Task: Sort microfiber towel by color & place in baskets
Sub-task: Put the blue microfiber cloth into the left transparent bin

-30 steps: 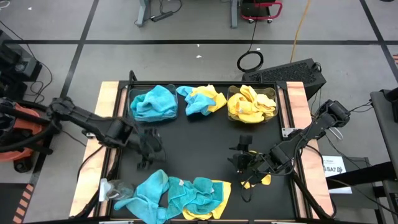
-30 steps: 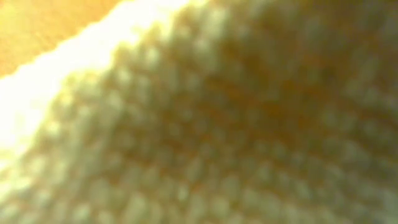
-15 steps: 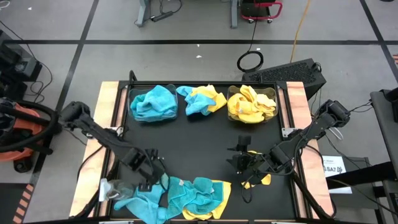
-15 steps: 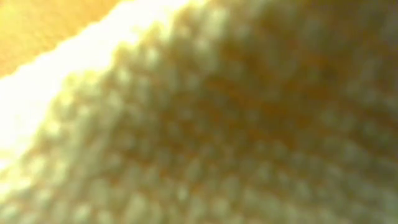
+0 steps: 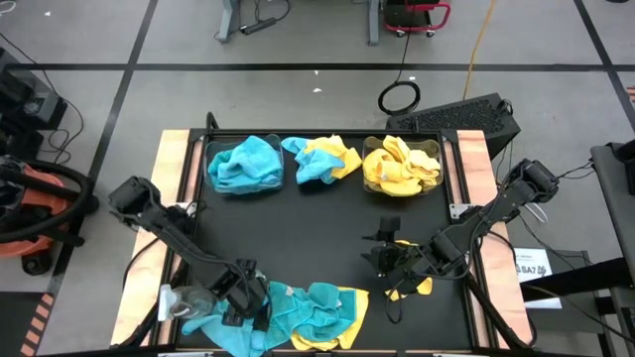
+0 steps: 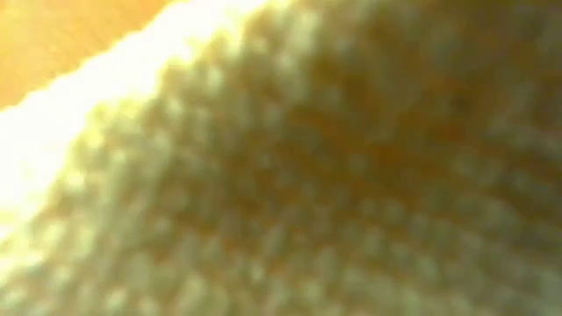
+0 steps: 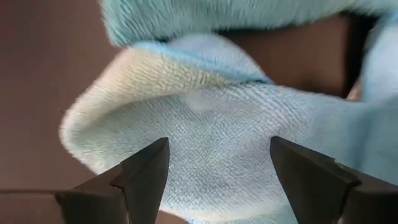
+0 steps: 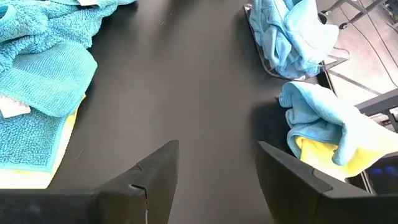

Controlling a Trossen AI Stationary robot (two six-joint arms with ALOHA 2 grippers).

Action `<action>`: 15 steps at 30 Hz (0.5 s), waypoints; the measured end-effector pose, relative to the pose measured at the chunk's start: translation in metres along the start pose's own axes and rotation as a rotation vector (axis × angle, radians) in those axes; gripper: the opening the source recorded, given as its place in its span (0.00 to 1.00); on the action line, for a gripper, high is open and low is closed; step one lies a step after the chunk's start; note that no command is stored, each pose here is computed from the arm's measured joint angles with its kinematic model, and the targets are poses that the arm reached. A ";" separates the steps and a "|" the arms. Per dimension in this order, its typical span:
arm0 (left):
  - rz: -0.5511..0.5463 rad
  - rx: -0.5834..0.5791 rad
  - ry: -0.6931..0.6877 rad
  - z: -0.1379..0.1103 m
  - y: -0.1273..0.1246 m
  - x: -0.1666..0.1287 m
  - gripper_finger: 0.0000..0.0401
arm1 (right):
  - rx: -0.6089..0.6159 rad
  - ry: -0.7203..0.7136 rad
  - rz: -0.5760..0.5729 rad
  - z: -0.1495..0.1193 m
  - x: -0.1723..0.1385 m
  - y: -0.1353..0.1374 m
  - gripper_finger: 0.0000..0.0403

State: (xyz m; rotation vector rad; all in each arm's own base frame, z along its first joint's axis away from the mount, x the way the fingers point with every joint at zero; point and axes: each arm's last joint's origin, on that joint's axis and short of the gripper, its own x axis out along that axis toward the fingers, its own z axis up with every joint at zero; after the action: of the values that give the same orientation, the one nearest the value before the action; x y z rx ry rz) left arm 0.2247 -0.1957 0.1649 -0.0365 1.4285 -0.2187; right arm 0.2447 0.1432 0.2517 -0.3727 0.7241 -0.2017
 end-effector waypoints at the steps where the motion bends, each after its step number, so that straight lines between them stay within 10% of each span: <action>1: 0.009 0.005 0.015 -0.001 -0.001 0.005 0.71 | 0.000 0.000 0.000 0.000 0.000 0.000 0.50; 9: 0.081 -0.001 0.060 0.000 0.000 0.028 0.67 | 0.000 0.000 0.000 0.000 0.000 0.000 0.50; 15: 0.091 0.038 0.049 0.002 -0.001 0.028 0.33 | 0.000 0.000 0.000 0.000 0.000 0.000 0.50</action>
State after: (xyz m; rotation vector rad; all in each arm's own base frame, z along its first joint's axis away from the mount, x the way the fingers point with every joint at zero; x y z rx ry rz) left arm 0.2300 -0.2014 0.1379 0.0650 1.4710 -0.1728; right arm 0.2447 0.1431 0.2517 -0.3731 0.7245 -0.2017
